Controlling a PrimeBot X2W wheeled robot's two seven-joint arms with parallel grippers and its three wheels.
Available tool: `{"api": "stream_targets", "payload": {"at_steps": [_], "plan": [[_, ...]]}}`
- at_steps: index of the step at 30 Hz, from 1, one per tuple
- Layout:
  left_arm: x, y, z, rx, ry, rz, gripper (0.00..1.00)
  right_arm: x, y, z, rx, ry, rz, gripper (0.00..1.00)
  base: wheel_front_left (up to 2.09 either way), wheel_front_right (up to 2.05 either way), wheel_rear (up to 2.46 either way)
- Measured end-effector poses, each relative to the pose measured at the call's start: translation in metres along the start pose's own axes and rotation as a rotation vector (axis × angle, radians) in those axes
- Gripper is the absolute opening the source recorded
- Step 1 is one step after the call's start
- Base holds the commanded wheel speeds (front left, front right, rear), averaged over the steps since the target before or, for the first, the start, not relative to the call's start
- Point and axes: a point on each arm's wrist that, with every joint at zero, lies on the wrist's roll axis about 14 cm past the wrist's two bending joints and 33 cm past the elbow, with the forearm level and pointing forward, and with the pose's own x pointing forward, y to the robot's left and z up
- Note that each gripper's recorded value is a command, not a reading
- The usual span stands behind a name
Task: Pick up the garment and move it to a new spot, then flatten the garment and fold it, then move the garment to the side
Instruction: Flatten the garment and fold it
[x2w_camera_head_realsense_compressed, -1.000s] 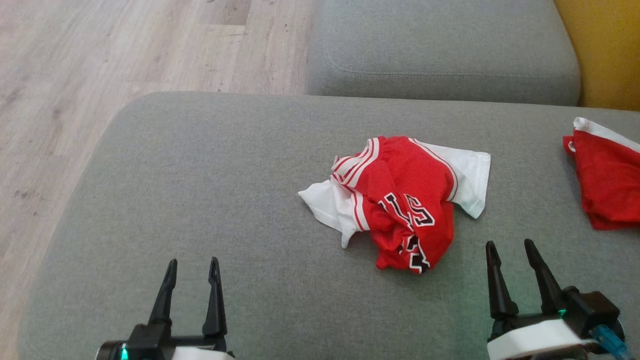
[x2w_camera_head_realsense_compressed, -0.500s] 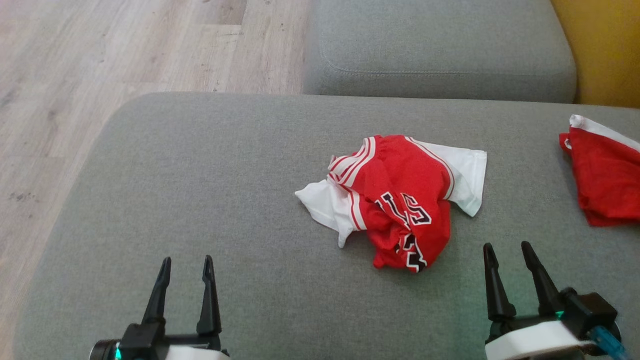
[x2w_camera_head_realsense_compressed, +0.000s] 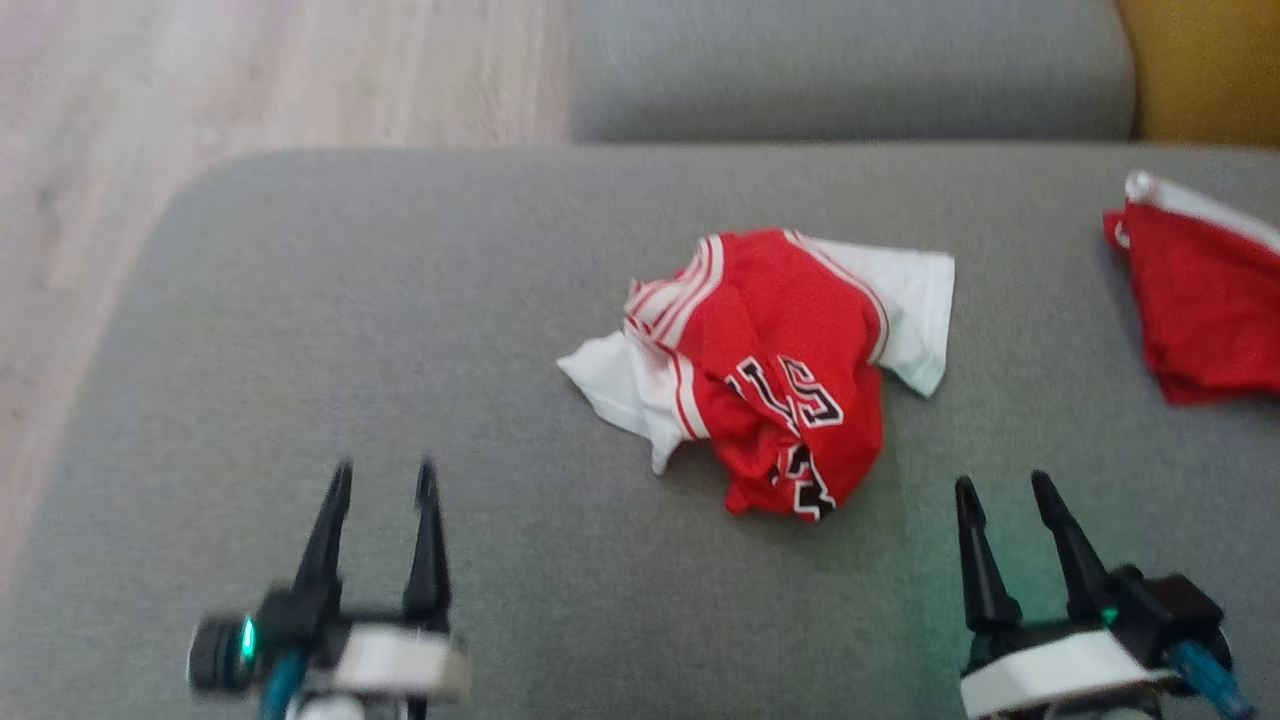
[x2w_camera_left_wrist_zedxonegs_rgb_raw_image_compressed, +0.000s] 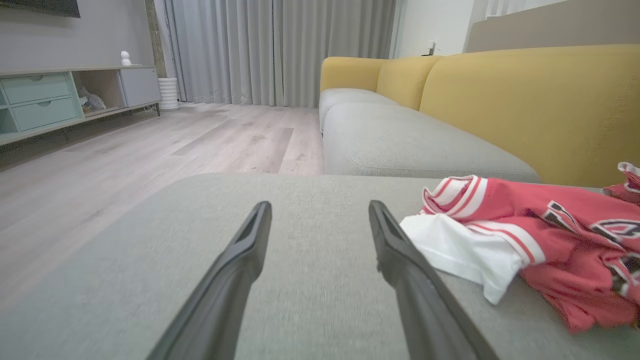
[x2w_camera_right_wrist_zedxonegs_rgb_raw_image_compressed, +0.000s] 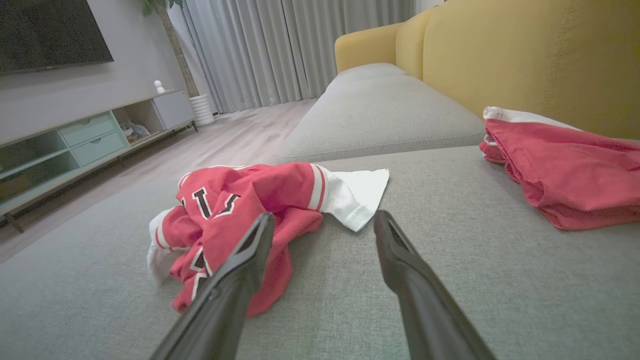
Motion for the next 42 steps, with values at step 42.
{"api": "stream_targets", "payload": {"at_steps": [42], "plan": [[0.214,-0.223,-0.094,0.088,0.427,-0.712,1.0,0.043,-0.082,-0.046,-0.033,0.14,-0.203,1.0,0.0,0.0,0.0]]}}
